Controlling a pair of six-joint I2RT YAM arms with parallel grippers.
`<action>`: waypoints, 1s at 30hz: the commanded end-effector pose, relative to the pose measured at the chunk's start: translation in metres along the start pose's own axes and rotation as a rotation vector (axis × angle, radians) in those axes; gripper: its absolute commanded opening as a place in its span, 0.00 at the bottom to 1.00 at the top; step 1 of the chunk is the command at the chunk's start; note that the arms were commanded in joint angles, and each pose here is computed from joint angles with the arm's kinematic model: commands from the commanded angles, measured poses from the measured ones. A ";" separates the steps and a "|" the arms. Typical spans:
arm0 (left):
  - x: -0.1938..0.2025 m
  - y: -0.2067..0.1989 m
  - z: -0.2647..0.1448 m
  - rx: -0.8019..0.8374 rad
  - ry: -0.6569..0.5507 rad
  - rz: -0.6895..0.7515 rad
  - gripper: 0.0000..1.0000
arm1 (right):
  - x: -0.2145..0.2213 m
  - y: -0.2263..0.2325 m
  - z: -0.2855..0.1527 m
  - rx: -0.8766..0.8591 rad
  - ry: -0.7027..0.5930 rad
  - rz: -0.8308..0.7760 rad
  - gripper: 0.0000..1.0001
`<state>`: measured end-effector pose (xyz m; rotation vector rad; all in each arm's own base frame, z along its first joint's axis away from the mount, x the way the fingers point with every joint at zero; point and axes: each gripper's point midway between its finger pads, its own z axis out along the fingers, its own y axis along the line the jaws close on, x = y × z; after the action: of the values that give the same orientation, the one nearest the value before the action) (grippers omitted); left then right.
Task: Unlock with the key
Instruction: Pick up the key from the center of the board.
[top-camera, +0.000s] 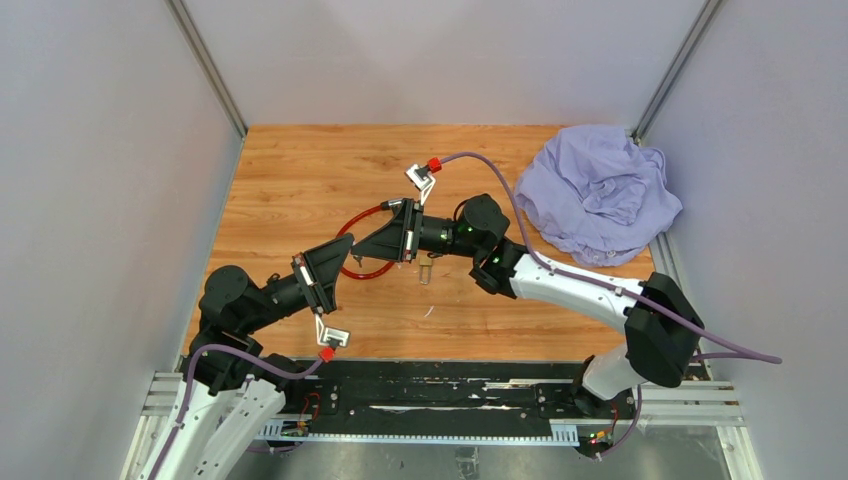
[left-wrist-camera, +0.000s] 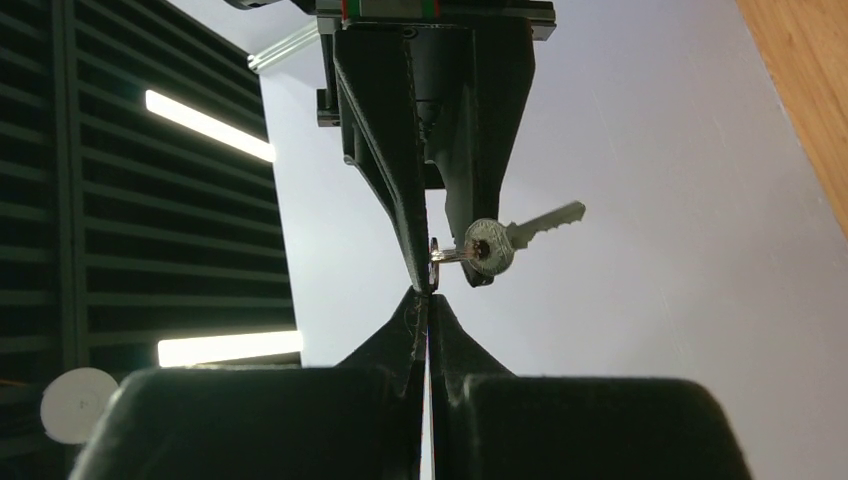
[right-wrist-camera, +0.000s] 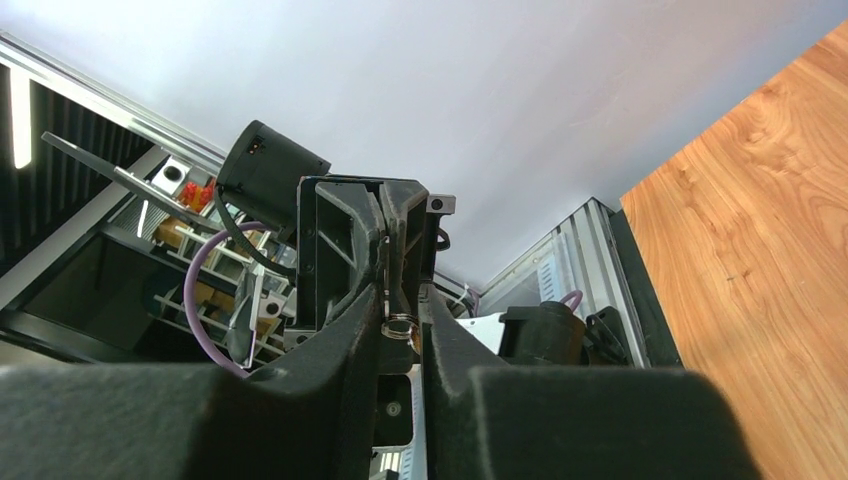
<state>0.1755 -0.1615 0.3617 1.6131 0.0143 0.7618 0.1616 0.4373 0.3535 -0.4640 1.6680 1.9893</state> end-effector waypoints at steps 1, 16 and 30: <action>0.001 0.004 0.000 -0.017 0.005 0.036 0.00 | -0.008 0.005 -0.002 -0.043 -0.022 -0.002 0.16; 0.002 -0.004 0.000 0.002 0.023 0.046 0.00 | -0.011 0.015 -0.005 -0.090 -0.049 0.033 0.01; -0.002 -0.006 0.000 -0.003 0.007 -0.008 0.71 | -0.001 0.025 -0.012 -0.045 0.056 -0.023 0.01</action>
<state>0.1797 -0.1609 0.3518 1.6269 0.0137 0.7838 0.1542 0.4323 0.3528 -0.4381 1.6976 2.0440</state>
